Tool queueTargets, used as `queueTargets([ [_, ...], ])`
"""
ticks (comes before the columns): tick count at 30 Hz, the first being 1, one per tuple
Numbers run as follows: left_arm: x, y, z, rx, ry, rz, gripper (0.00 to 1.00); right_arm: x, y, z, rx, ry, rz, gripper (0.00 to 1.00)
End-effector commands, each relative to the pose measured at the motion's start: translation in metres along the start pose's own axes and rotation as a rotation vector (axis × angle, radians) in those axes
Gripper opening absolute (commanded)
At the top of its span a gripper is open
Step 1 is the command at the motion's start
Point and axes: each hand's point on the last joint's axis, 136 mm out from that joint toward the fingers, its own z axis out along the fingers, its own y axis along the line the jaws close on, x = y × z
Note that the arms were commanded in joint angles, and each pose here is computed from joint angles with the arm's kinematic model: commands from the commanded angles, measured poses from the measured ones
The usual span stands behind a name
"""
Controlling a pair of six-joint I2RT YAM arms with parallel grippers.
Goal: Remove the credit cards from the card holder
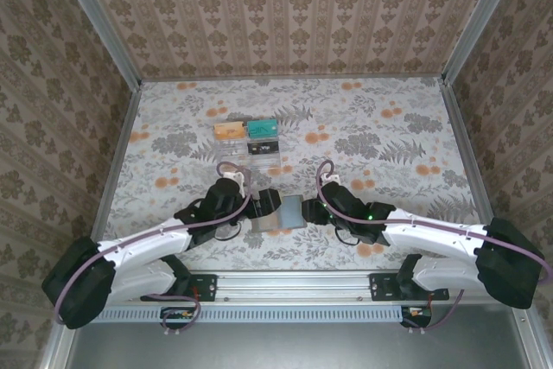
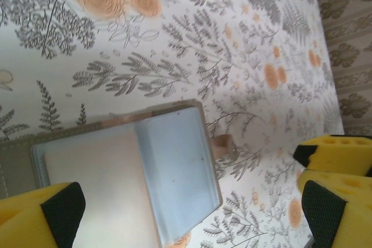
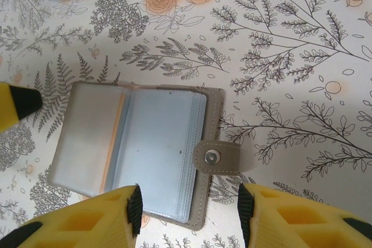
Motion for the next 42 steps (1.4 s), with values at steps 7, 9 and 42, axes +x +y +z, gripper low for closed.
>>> queueTargets([
  [7, 0.008, 0.022, 0.003, -0.082, 0.047, 0.001, 1.0, 0.009, 0.004, 0.009, -0.011, 0.044, -0.015, 0.5],
  [9, 0.011, 0.03, 0.003, -0.114, 0.052, -0.009, 1.0, 0.015, 0.0, 0.014, 0.005, 0.067, -0.022, 0.5],
  [42, 0.017, 0.026, 0.002, -0.088, 0.064, -0.01, 1.0, 0.058, -0.005, 0.055, 0.031, 0.209, -0.017, 0.39],
])
